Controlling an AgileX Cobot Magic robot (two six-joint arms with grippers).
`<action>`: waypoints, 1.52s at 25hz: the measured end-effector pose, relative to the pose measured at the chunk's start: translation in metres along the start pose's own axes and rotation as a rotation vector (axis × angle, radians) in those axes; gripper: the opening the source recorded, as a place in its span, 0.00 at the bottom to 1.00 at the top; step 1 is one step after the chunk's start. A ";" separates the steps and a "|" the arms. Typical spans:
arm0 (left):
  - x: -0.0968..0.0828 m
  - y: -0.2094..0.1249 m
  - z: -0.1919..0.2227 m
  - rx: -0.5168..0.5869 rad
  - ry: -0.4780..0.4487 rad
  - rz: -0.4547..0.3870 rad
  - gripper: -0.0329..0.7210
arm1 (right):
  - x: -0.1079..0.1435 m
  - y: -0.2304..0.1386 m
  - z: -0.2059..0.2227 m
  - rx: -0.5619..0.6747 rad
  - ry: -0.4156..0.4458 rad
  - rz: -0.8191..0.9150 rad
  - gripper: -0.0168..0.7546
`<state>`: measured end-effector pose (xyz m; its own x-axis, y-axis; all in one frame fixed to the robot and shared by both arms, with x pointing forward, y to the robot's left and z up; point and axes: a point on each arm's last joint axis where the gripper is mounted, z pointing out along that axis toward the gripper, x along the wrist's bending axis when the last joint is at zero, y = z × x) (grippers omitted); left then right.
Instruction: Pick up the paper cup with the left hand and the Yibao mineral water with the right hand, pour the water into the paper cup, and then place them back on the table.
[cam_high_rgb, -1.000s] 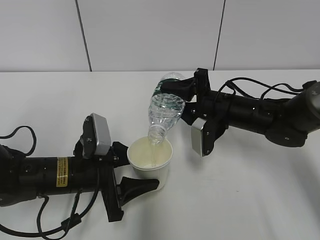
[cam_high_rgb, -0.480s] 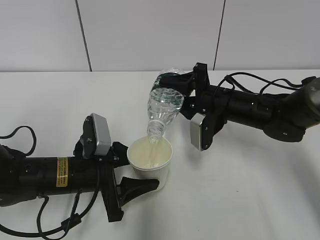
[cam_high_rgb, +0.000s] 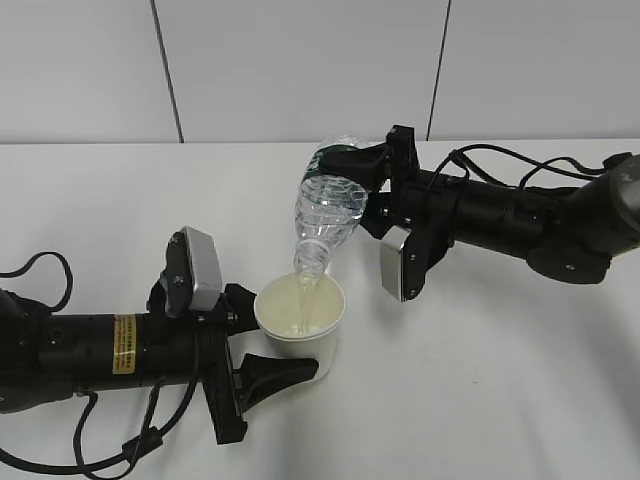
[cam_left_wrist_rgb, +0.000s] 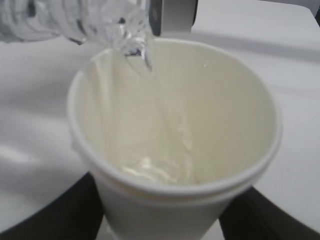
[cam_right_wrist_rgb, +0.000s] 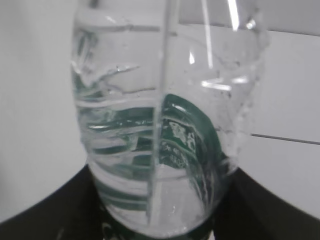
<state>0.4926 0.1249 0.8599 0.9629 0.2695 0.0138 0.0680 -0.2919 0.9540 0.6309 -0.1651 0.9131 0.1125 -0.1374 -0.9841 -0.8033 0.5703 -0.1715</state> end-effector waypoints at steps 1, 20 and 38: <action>0.000 0.000 0.000 0.000 0.000 0.000 0.66 | 0.000 0.000 0.000 0.000 0.000 0.000 0.53; 0.000 0.000 0.000 0.000 0.000 0.000 0.66 | 0.000 0.000 0.000 -0.001 -0.002 -0.014 0.53; 0.000 -0.001 0.000 0.003 0.000 -0.001 0.66 | -0.001 0.000 0.000 -0.002 -0.006 -0.023 0.53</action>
<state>0.4925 0.1250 0.8592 0.9628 0.2699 0.0124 0.0702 -0.2946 0.9530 0.6307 -0.1650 0.9136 0.1344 -0.1454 -0.9802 -0.8015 0.5658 -0.1938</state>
